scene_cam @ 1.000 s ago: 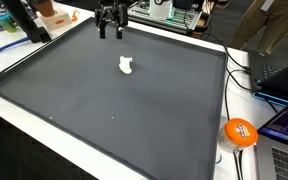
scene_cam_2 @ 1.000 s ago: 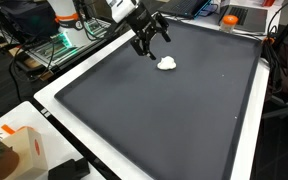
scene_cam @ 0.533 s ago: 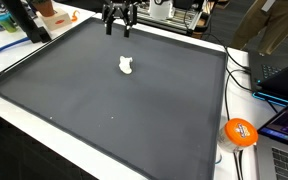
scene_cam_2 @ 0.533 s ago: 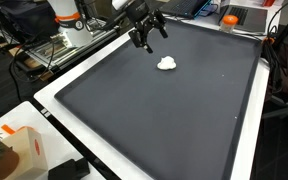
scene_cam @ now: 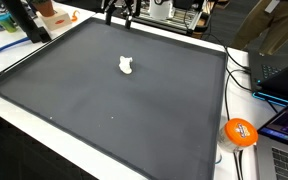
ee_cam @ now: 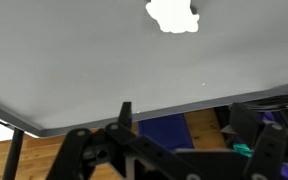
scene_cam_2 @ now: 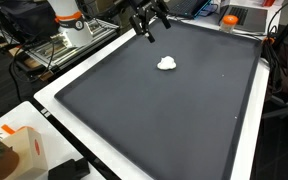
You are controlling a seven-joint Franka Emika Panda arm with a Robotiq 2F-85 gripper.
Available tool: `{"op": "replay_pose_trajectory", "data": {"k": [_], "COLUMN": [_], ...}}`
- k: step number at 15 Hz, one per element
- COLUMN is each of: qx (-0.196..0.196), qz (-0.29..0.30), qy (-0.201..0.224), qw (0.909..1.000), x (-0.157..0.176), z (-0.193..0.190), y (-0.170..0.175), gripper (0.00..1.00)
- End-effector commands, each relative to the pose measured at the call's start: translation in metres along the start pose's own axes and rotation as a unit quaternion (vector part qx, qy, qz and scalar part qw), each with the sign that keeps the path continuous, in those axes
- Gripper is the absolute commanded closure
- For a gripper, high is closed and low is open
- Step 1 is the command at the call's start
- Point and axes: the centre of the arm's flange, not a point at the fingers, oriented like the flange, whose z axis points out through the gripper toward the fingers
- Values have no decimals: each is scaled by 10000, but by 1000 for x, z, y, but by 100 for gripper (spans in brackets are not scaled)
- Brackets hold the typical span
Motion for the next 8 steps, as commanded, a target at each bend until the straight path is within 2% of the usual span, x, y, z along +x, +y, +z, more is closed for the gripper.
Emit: {"op": "replay_pose_trajectory", "data": {"k": [1, 8], "qx": [-55, 433], "qz": [-106, -545], "qy": [75, -305], "qw": [9999, 9971], "x": [-50, -81], "z": [43, 83], "y": [-11, -15], "gripper": [0, 0]}}
